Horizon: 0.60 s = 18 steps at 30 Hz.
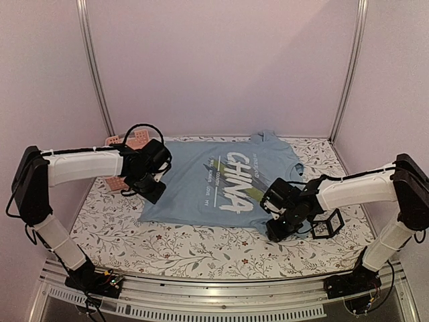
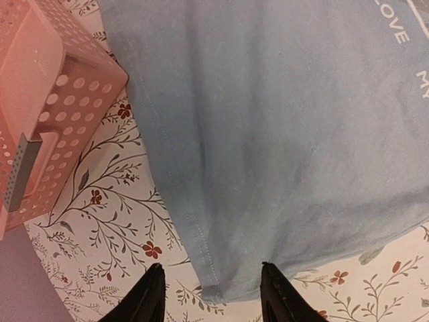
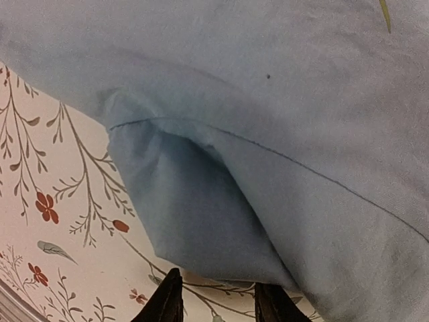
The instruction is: Pin the brooch onto the clothing
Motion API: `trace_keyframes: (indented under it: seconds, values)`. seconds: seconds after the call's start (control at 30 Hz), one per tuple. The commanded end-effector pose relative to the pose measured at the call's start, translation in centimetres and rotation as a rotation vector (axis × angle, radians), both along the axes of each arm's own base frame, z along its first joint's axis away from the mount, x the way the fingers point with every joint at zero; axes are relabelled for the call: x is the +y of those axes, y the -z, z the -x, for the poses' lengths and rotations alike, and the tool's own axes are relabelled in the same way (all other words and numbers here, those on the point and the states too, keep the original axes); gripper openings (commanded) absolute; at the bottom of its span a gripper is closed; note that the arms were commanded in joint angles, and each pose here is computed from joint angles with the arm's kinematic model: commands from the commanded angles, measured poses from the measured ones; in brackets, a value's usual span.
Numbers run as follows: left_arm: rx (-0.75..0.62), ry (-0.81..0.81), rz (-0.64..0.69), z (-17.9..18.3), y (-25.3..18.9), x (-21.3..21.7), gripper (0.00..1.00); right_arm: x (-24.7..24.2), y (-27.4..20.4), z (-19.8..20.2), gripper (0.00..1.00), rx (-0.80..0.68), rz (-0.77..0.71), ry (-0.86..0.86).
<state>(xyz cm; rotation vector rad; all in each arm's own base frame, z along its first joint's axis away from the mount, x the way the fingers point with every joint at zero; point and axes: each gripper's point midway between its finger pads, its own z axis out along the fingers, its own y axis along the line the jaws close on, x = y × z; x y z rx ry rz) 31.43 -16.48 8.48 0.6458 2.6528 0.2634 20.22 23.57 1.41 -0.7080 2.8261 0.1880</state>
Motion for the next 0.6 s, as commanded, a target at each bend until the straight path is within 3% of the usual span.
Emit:
trace_keyframes:
  seconds: [0.0, 0.2, 0.4, 0.57]
  values:
    - [-0.005, -0.032, 0.034, 0.1, 0.5, 0.0, 0.49, -0.5, 0.7, -1.0, 0.37, -0.028, 0.062, 0.048]
    - [0.047, -0.067, -0.037, 0.7, 2.6, 1.4, 0.49, -0.9, 1.7, -1.2, 0.35, -0.029, 0.108, 0.042]
    - [0.051, -0.084, -0.046, 0.9, 2.9, 2.0, 0.49, -0.8, 1.8, -1.0, 0.00, 0.000, 0.128, 0.042]
    - [0.047, -0.080, -0.051, 0.9, 2.9, 2.3, 0.49, 3.9, -1.6, 1.6, 0.00, 0.062, -0.041, -0.145]
